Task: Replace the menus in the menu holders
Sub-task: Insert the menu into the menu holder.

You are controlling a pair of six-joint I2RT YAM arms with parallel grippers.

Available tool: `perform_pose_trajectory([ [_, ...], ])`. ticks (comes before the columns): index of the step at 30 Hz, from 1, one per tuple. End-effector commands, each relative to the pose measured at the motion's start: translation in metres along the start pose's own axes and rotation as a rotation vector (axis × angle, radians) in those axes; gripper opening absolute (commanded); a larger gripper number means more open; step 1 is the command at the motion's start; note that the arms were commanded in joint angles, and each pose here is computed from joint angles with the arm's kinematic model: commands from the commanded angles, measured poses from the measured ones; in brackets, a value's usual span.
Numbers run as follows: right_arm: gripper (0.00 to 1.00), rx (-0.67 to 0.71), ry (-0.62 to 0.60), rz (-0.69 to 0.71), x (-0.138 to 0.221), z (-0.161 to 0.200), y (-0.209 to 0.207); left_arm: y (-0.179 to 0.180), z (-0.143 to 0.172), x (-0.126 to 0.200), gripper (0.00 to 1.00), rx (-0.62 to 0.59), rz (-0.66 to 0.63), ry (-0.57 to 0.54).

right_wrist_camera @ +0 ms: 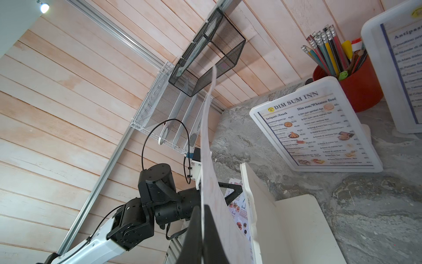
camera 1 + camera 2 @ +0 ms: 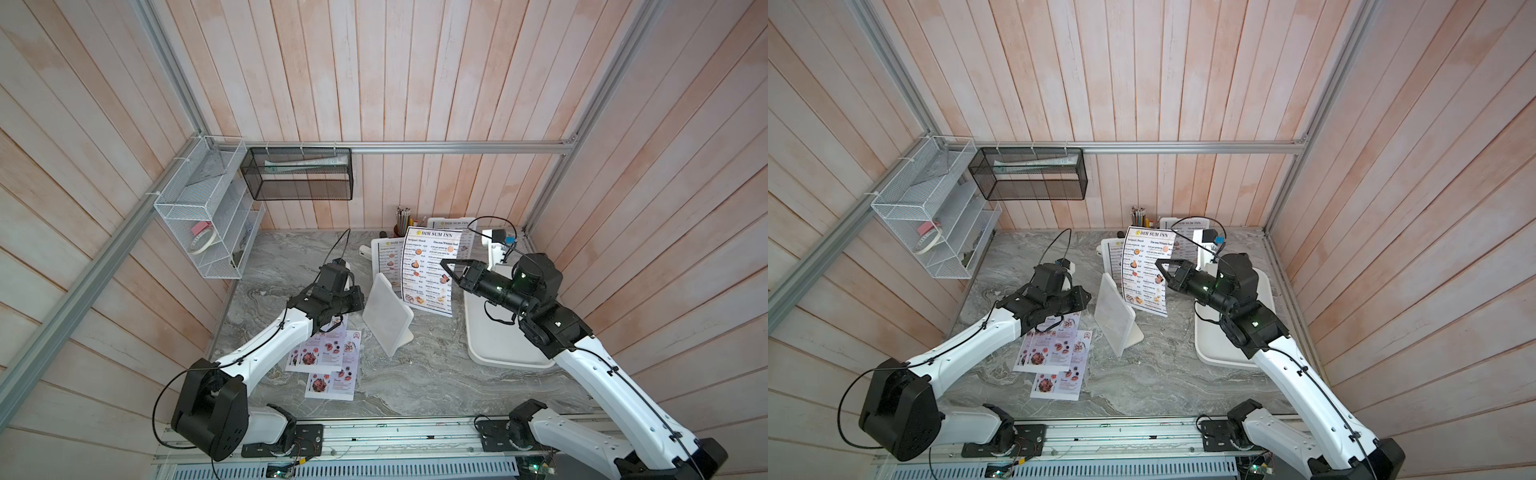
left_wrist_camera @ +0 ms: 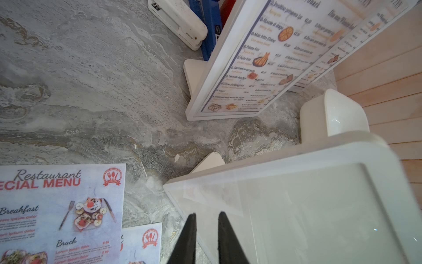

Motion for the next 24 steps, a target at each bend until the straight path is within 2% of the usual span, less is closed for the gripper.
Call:
perform_pose_trajectory([
  [1, 0.0, 0.014, 0.002, 0.011, -0.0011, 0.0034, -0.0035, -0.0009, -0.005, -0.0023, 0.21, -0.001, 0.003, -0.014],
  [19, 0.0, 0.0, 0.035, 0.02, -0.0069, 0.01, -0.0097, 0.0, -0.0041, -0.0029, 0.2, 0.0, 0.001, -0.011],
  [24, 0.0, 0.003, 0.022, 0.025, -0.0086, 0.0084, -0.0117, -0.0064, -0.0036, 0.0005, 0.2, -0.032, -0.013, -0.015],
])
Point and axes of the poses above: each gripper's point midway between its finger pads, its own x axis back along the fingers, its own y axis along the line the jaws close on, z = x × y, the point moved 3 cm from there along x, back along the fingers, and after that the axes turned 10 degrees about x, right-handed, at the moved point
